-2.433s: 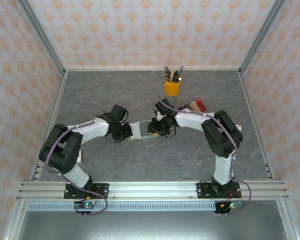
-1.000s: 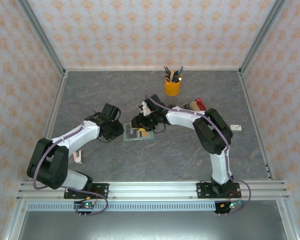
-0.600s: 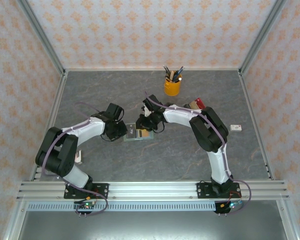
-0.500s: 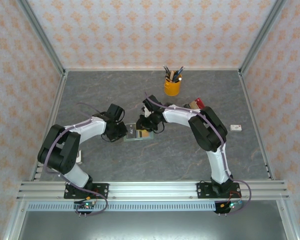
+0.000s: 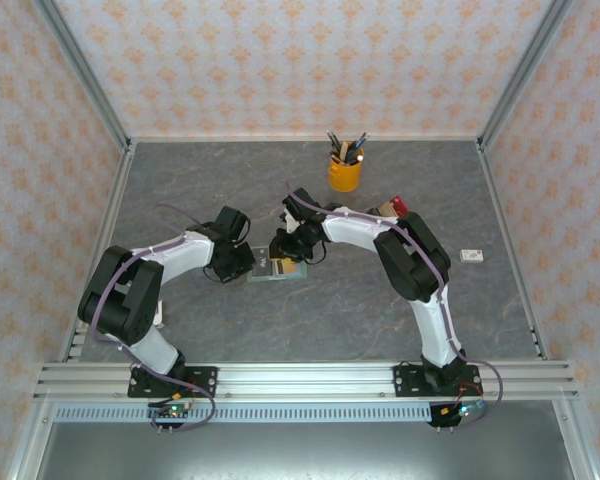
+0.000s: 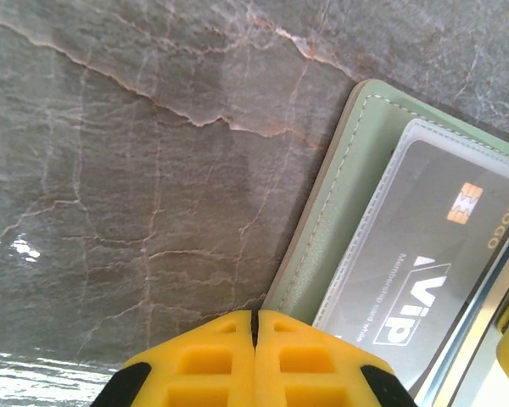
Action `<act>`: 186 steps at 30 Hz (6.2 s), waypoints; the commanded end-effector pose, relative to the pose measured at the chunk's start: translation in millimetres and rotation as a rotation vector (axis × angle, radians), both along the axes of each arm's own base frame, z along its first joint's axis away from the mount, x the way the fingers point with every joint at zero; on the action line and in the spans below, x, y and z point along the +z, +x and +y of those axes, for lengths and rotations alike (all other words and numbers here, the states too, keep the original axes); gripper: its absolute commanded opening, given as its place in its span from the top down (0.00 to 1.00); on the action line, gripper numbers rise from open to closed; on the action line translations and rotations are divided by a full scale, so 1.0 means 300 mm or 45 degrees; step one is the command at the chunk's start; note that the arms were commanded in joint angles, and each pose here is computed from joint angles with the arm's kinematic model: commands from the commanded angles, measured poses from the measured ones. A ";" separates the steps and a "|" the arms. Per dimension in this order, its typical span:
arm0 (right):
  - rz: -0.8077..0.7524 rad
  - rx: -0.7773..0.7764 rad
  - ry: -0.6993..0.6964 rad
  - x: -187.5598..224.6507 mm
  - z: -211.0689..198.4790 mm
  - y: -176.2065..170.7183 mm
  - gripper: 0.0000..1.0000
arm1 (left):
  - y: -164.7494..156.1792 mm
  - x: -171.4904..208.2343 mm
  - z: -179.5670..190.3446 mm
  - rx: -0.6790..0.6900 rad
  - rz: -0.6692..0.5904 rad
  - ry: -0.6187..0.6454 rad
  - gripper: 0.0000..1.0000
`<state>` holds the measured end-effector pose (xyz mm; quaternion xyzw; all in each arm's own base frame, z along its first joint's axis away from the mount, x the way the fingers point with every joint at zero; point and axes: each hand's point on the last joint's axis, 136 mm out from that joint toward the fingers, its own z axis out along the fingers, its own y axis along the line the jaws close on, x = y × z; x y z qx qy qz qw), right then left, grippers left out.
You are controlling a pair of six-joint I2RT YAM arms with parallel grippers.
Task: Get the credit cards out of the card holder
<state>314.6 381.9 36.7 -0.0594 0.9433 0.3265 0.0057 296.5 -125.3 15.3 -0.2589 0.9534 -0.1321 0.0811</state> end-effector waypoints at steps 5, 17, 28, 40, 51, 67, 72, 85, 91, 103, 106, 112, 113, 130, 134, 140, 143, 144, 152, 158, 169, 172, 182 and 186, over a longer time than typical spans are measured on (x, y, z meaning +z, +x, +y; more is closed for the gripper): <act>-0.101 -0.014 -0.049 0.087 -0.030 -0.010 0.73 | 0.004 0.085 0.030 -0.011 -0.086 0.051 0.95; -0.015 0.014 -0.053 0.024 0.019 -0.045 0.73 | 0.036 0.042 -0.030 -0.025 -0.065 -0.047 0.93; 0.060 -0.020 -0.099 -0.039 0.018 -0.046 0.73 | -0.024 -0.049 -0.009 -0.004 0.059 -0.011 0.95; 0.091 0.027 -0.030 -0.043 0.064 -0.046 0.73 | -0.056 -0.083 0.001 -0.002 0.120 0.006 0.95; 0.016 -0.041 -0.338 -0.109 -0.044 -0.013 0.73 | -0.063 -0.089 0.008 0.001 0.134 0.022 0.96; 0.046 0.113 0.129 0.041 0.131 -0.058 0.73 | -0.077 -0.116 0.009 -0.003 0.159 0.023 0.97; 0.031 0.088 0.325 0.136 0.136 -0.037 0.75 | -0.082 -0.119 0.017 -0.004 0.161 0.033 0.98; 0.078 0.095 0.341 0.090 0.149 -0.045 0.77 | -0.072 -0.099 0.004 -0.018 0.132 0.004 0.98; 0.072 0.116 0.340 0.105 0.142 -0.055 0.81 | -0.075 -0.102 0.009 -0.019 0.135 0.016 0.98; 0.049 0.095 0.526 0.223 0.095 -0.057 0.86 | -0.093 -0.138 0.033 -0.013 0.179 0.064 0.98; 0.051 0.082 0.510 0.214 0.082 -0.054 0.86 | -0.092 -0.140 0.032 -0.014 0.179 0.061 0.98; 0.060 0.068 0.456 0.177 0.055 -0.058 0.85 | -0.082 -0.127 0.025 -0.023 0.165 0.052 0.98; 0.060 0.069 0.453 0.174 0.050 -0.059 0.85 | -0.081 -0.126 0.025 -0.024 0.164 0.050 0.98; 0.079 0.042 0.326 0.080 0.015 -0.039 0.93 | 0.054 0.112 -0.093 -0.074 -0.177 -0.214 0.93; 0.089 0.042 0.323 0.068 0.020 -0.034 0.93 | 0.067 0.087 -0.109 -0.080 -0.157 -0.235 0.92; 0.095 0.058 0.362 0.082 0.029 -0.042 0.92 | 0.050 -0.003 -0.099 -0.068 -0.048 -0.191 0.94; 0.092 0.056 0.406 0.105 0.032 -0.045 0.92 | 0.021 -0.043 -0.063 -0.055 0.008 -0.114 0.95; 0.091 0.051 0.421 0.114 0.030 -0.043 0.92 | 0.012 -0.052 -0.053 -0.053 0.022 -0.094 0.95; 0.087 0.048 0.476 0.159 0.013 -0.047 0.93 | -0.037 -0.097 -0.017 -0.050 0.083 -0.029 0.96; 0.079 0.032 0.474 0.165 -0.017 -0.050 0.93 | -0.041 -0.113 -0.016 -0.052 0.109 -0.022 0.97; 0.029 0.020 0.391 0.179 -0.107 -0.058 1.00 | -0.031 -0.097 -0.020 -0.057 0.093 -0.027 0.97; -0.064 0.061 0.274 0.208 -0.190 -0.073 1.00 | -0.012 -0.064 -0.028 -0.068 0.062 -0.038 0.96; -0.501 -0.086 -0.275 0.340 -0.639 0.091 1.00 | 0.086 0.166 -0.047 -0.099 -0.128 -0.057 0.61; -0.561 -0.181 -0.606 0.325 -0.862 0.174 1.00 | 0.087 0.212 -0.018 -0.093 -0.153 -0.004 0.47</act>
